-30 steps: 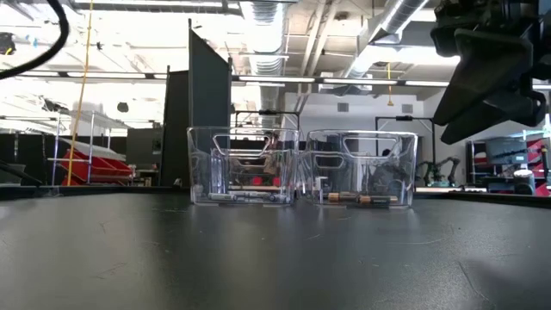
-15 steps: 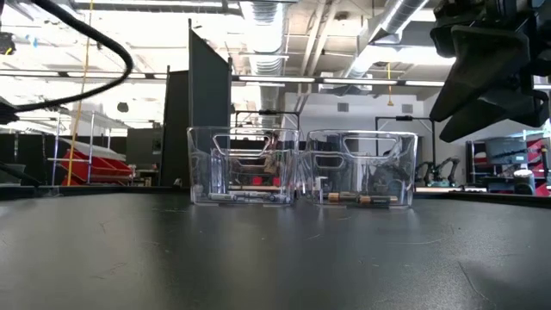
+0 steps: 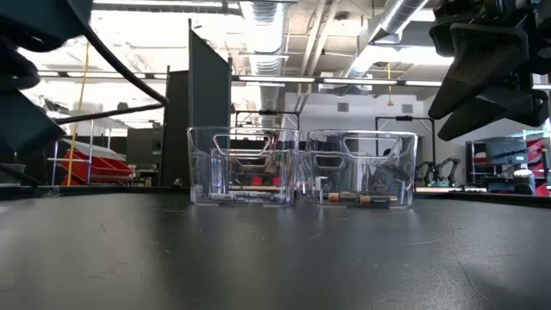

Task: Sort batteries
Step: Put the black battery into the right transparent bin

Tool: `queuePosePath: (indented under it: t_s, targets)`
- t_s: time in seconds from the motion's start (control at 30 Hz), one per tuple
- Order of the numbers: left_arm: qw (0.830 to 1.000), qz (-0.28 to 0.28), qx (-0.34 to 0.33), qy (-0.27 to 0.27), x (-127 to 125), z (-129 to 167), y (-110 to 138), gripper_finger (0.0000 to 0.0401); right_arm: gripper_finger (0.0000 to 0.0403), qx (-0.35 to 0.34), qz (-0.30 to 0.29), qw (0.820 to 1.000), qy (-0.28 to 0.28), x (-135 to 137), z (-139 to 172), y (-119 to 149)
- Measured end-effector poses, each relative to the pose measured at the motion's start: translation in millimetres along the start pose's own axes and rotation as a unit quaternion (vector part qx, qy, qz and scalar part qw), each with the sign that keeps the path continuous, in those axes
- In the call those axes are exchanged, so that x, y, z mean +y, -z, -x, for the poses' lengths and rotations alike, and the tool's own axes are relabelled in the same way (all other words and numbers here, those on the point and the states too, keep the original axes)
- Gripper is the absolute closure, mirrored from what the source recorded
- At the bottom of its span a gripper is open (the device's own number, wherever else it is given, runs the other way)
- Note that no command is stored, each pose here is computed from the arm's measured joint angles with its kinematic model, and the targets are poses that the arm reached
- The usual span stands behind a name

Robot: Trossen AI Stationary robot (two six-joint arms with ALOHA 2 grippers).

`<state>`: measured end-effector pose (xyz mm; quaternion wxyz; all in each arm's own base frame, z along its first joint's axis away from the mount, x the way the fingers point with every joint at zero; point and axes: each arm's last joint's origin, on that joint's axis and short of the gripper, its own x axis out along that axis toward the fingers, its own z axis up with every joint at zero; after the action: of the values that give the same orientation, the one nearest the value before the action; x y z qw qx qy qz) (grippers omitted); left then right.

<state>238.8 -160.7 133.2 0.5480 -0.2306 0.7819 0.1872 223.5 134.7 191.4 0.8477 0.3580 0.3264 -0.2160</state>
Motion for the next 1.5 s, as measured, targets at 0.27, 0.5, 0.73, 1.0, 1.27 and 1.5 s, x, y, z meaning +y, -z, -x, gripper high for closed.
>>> queuePosePath:
  t_s: [0.27,0.5,0.73,1.0,1.27,1.5]
  targets:
    - [0.999,-0.013,0.041,0.006,5.7,2.9,-3.8,0.0194,0.023,0.0,0.002,1.0,0.001,-0.1,0.0,0.0]
    - [0.998,-0.016,0.055,-0.004,6.9,7.8,12.6,0.0193,0.023,0.0,0.003,1.0,0.001,-0.2,0.0,0.1]
    - [0.998,-0.014,0.061,-0.001,6.4,16.3,38.0,0.0193,0.023,0.0,0.002,1.0,0.001,0.0,0.0,0.0]
    - [0.996,-0.047,0.067,-0.028,1.5,8.6,70.4,0.0193,0.023,0.0,0.001,1.0,0.0,0.0,0.0,0.0]
    - [0.995,-0.054,0.068,-0.047,7.3,-8.8,81.4,0.0197,0.023,0.0,-0.007,1.0,0.0,0.0,0.0,0.0]
    - [0.995,-0.045,0.071,-0.059,20.8,-27.2,75.9,0.0198,0.023,-0.001,-0.015,1.0,-0.006,1.3,0.0,-0.3]
